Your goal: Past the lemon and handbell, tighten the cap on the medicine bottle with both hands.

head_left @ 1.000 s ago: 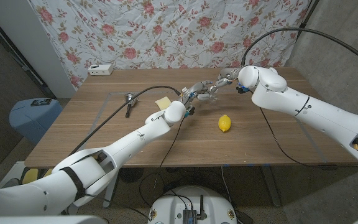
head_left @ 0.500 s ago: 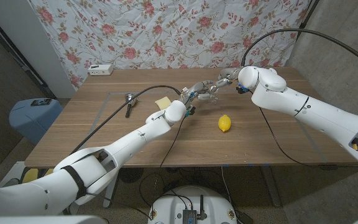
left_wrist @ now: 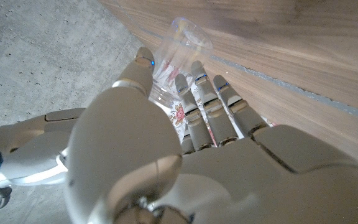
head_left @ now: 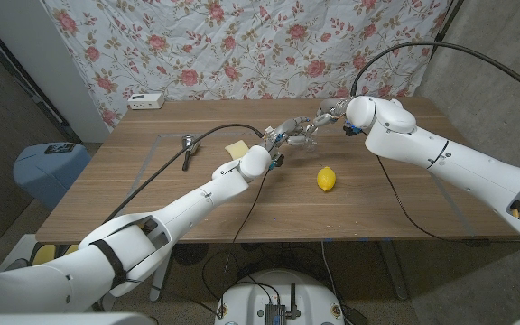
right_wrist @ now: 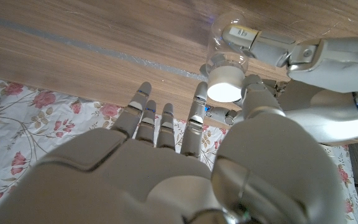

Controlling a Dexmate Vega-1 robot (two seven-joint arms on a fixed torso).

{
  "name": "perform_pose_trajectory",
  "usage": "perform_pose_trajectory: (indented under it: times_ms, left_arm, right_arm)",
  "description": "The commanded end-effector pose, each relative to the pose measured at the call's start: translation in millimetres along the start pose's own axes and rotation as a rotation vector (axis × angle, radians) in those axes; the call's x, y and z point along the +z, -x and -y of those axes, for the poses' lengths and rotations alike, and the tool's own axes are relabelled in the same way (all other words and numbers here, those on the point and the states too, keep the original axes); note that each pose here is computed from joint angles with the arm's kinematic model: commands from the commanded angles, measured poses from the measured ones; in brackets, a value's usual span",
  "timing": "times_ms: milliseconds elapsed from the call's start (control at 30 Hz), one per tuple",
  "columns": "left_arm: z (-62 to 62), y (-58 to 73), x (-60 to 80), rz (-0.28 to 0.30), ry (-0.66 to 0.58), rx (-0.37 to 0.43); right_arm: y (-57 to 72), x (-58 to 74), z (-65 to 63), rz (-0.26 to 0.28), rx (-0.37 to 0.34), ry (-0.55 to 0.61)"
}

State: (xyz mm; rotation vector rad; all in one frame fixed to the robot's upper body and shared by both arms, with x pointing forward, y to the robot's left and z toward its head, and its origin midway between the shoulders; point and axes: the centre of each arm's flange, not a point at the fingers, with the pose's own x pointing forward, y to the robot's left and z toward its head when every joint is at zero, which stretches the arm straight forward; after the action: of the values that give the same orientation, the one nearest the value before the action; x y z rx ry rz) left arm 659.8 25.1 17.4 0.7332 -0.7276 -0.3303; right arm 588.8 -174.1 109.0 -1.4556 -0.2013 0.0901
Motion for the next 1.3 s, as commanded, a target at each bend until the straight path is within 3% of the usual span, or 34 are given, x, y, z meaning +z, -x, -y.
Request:
perform_pose_trajectory:
  times_ms: [33,1300]
  left_arm:
    - [0.7,0.2,-0.1,0.001,0.0,0.0]
    - [2.0,3.6,-0.1,0.007,0.007,-0.001]
  right_arm:
    - [-0.7,-0.2,-1.1,-0.002,-0.012,-0.001]
    - [2.3,4.3,-9.3,-0.021,-0.05,0.004]
